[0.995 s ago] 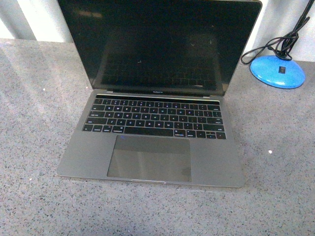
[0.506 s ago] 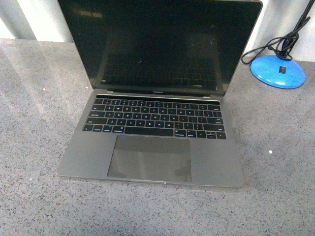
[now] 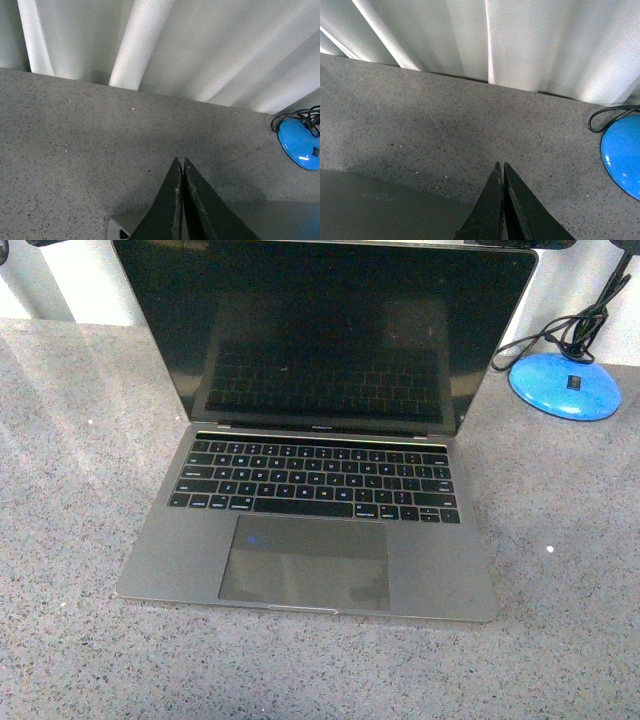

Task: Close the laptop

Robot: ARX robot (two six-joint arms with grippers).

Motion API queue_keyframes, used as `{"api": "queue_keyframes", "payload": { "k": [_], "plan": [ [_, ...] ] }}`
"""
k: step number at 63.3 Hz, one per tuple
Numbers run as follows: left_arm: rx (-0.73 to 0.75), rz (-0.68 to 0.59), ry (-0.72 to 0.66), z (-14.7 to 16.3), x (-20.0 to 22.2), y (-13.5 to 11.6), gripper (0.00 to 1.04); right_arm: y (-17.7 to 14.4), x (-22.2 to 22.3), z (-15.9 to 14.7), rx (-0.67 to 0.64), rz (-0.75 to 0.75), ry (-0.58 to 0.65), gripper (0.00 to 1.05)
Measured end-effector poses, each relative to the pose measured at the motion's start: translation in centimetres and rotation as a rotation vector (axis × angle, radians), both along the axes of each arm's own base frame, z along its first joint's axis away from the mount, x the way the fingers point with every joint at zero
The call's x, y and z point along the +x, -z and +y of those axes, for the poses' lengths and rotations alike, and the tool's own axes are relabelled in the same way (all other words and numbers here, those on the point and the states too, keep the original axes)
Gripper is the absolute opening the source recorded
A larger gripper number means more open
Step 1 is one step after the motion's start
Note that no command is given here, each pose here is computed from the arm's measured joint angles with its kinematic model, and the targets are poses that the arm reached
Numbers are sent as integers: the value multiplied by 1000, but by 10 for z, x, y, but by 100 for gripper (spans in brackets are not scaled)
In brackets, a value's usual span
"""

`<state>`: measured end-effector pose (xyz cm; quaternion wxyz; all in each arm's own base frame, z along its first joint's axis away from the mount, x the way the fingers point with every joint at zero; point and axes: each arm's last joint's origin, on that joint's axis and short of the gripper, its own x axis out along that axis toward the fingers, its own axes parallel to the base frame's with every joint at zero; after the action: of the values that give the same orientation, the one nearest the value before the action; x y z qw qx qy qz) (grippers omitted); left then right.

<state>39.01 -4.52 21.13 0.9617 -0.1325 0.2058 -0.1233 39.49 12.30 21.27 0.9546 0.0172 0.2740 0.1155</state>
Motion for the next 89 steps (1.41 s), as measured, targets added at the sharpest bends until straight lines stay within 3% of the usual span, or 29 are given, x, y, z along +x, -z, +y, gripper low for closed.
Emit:
{"api": "queue_keyframes", "payload": {
  "k": [61,89],
  "plan": [
    [-78,157,20,-11,-32,4,4,27,-27,4,50,104,62,1],
    [-87,230,5,-8,-41,21,4,42,-38,6,66,171,99,1]
  ]
}}
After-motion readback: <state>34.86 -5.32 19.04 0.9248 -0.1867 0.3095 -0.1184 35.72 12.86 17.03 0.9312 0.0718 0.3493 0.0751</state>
